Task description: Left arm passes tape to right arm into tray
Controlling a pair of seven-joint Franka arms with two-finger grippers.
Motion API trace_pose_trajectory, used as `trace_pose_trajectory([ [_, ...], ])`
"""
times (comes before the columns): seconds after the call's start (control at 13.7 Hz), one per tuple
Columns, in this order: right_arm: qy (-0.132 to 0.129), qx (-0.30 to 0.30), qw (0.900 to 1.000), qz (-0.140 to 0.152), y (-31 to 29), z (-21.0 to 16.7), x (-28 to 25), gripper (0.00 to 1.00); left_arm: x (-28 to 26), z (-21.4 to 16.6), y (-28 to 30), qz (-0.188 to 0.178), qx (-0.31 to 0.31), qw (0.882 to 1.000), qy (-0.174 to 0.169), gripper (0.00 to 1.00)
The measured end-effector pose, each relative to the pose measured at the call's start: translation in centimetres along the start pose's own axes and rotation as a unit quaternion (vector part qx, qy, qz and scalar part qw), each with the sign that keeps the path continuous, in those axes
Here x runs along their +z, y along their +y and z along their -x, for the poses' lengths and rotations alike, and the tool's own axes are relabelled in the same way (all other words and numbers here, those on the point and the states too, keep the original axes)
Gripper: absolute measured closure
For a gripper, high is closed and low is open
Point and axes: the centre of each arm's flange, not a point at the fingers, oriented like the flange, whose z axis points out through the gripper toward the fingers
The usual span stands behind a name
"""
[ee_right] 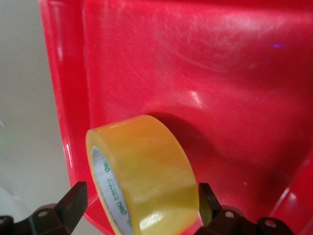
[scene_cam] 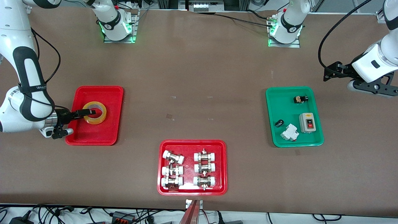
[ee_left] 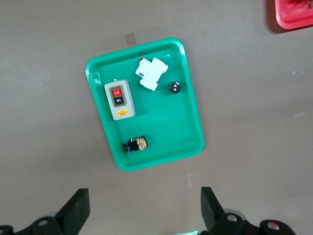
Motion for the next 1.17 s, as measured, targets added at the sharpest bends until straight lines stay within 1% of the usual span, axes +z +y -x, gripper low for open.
trace_pose_trajectory([
  [0.15,0.007,-0.016,1.000,0.023,-1.7,0.0,-2.1,0.00,0.0,0.0,-0.1,0.000,-0.001,1.000,0.000,0.00],
  [0.29,0.019,-0.022,0.999,0.040,-3.6,0.0,-4.4,0.00,0.0,0.0,-0.2,0.000,-0.002,1.000,0.000,0.00],
  [0.44,0.034,0.013,0.998,0.059,-6.3,-0.1,-6.7,0.00,0.0,0.0,-0.2,0.000,-0.002,1.000,0.000,0.00],
  [0.51,0.040,0.040,0.995,0.081,-8.0,-0.3,-8.0,0.00,0.0,0.0,-0.3,0.000,-0.003,1.000,0.000,0.00],
  [0.66,0.059,0.088,0.986,0.132,-12.4,-1.0,-11.2,0.00,0.0,0.1,-0.4,0.000,-0.003,1.000,0.000,0.00],
  [0.88,0.073,0.113,0.969,0.208,-19.5,-0.9,-15.7,0.00,0.0,0.1,-0.4,0.000,-0.004,1.000,0.000,0.00],
  [0.95,0.081,0.111,0.965,0.225,-21.5,-0.3,-17.3,0.00,0.0,0.1,-0.4,0.000,-0.004,1.000,0.000,0.00],
  [1.02,0.094,0.107,0.962,0.233,-22.9,0.4,-19.3,0.00,0.0,0.1,-0.4,0.000,-0.004,1.000,0.000,0.00],
  [1.17,0.112,0.109,0.959,0.237,-24.4,2.3,-23.0,0.00,0.0,0.1,-0.4,0.000,-0.004,1.000,0.000,0.00],
])
